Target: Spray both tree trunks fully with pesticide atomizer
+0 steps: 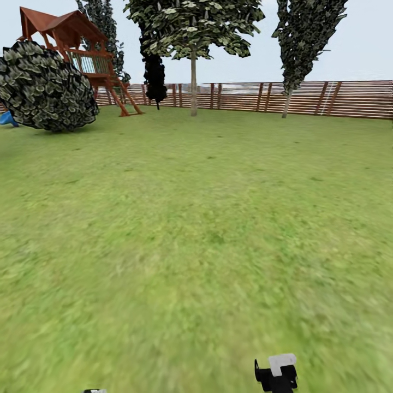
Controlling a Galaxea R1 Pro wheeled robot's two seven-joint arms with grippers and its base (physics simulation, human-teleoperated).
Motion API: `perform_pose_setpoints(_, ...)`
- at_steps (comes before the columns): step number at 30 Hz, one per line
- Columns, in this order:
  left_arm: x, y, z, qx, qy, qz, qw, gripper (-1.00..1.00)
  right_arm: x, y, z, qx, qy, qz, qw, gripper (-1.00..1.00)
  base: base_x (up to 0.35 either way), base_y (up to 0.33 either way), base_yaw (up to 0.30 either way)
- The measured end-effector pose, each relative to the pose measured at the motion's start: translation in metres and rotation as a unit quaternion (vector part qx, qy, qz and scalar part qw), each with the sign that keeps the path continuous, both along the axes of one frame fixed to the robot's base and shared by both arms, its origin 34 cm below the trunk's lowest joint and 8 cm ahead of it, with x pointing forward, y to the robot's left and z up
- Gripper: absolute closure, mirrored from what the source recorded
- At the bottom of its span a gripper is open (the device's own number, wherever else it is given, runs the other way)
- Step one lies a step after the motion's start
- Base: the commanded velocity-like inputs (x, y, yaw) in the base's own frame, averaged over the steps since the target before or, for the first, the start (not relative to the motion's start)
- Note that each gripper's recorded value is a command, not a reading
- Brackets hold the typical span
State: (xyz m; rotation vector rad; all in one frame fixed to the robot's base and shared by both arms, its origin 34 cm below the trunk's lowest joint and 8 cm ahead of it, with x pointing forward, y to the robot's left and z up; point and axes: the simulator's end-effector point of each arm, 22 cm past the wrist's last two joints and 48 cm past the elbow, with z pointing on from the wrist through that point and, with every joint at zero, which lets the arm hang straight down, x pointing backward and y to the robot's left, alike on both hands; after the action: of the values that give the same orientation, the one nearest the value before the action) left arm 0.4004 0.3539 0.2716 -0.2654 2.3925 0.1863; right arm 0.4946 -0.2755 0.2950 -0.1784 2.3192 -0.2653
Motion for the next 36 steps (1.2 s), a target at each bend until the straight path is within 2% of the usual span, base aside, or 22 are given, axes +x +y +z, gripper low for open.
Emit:
perform_pose_setpoints(11, 0.000, 0.000, 0.000, 0.000, 0.000, 0.000, 1.0000, 1.00, 0.000, 0.002, 0.000, 0.001, 0.000, 0.000, 1.0000, -1.00, 0.339, 0.000, -0.001)
perform_pose_setpoints(16, 0.000, 0.000, 0.000, 0.000, 0.000, 0.000, 1.0000, 1.00, -0.027, -0.003, -0.015, -0.003, 0.034, -0.001, 0.9994, -1.00, 0.339, 0.000, 0.000)
perform_pose_setpoints(21, 0.001, 0.000, 0.000, 0.000, -0.001, 0.000, 1.0000, 1.00, -0.037, -0.005, -0.020, -0.005, 0.044, -0.002, 0.9990, -1.00, 0.339, 0.000, 0.000)
perform_pose_setpoints(36, 0.004, -0.002, 0.002, 0.000, -0.004, -0.004, 1.0000, 1.00, -0.044, -0.005, -0.022, -0.005, 0.050, -0.001, 0.9987, -1.00, 0.339, 0.000, 0.000)
